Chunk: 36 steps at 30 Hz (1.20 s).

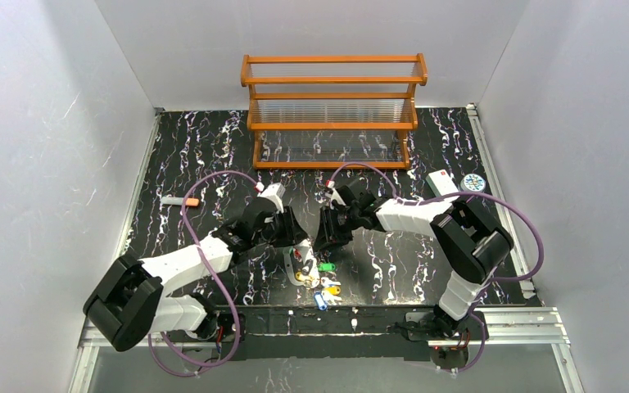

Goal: Put the keys on the keyring
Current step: Adjust the keyring at the center of the board.

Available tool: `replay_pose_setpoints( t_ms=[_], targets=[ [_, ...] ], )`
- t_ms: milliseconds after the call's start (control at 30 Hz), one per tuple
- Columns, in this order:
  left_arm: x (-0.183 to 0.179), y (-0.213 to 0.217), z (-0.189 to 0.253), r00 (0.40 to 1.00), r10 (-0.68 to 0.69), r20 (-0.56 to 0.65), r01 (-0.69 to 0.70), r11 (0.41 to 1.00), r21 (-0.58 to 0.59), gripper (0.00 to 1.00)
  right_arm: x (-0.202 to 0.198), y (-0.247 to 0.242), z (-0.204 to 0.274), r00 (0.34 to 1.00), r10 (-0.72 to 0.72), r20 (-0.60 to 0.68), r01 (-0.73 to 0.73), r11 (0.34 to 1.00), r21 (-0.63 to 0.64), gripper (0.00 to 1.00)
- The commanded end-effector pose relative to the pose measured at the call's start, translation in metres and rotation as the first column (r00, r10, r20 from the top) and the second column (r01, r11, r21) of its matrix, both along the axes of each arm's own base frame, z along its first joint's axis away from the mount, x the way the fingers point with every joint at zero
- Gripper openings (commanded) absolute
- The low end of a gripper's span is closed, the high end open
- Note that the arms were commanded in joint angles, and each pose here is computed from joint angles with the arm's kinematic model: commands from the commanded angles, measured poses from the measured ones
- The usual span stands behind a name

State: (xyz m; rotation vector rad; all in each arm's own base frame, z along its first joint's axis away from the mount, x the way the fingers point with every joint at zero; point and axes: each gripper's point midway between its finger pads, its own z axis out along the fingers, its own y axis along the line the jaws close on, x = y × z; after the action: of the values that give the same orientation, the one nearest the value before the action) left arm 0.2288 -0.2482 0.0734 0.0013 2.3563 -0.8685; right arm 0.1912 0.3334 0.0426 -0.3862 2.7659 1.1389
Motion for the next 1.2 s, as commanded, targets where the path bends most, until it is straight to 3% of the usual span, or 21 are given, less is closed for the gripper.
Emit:
replay_pose_setpoints(
  t_ms=[0,133,300,533,733,867,1033,1167],
  targets=[
    [0.002,0.024,0.0,0.993,-0.093,0.073,0.074,0.972,0.223,0.35,0.01,0.011,0.018,1.0,-0.018,-0.026,0.019,0.998,0.063,0.37],
    [0.004,0.012,0.014,0.967,-0.214,0.138,0.179,0.957,0.23,0.42,0.018,0.003,0.018,0.998,-0.051,-0.037,0.053,0.996,0.069,0.37],
    [0.0,-0.003,0.026,0.892,-0.377,0.249,0.326,0.919,0.224,0.53,0.028,-0.012,0.02,0.996,-0.085,-0.037,0.088,0.993,0.082,0.37],
    [-0.011,-0.014,0.04,0.737,-0.51,0.444,0.45,0.86,0.24,0.64,0.033,-0.023,0.02,0.994,-0.1,-0.03,0.103,0.991,0.083,0.37],
    [0.007,-0.001,0.034,0.822,-0.406,0.4,0.322,0.91,0.262,0.66,0.035,-0.028,0.017,0.994,-0.108,-0.029,0.11,0.991,0.079,0.37],
    [0.005,-0.005,0.031,0.821,-0.414,0.394,0.34,0.908,0.246,0.65,0.035,-0.03,0.015,0.994,-0.106,-0.033,0.109,0.991,0.076,0.37],
    [-0.003,-0.012,0.024,0.79,-0.464,0.401,0.391,0.885,0.254,0.61,0.036,-0.032,0.014,0.994,-0.109,-0.033,0.111,0.991,0.074,0.37],
    [-0.022,-0.019,0.012,0.708,-0.573,0.413,0.459,0.818,0.347,0.58,0.036,-0.033,0.013,0.993,-0.108,-0.036,0.111,0.991,0.073,0.37]
  ],
)
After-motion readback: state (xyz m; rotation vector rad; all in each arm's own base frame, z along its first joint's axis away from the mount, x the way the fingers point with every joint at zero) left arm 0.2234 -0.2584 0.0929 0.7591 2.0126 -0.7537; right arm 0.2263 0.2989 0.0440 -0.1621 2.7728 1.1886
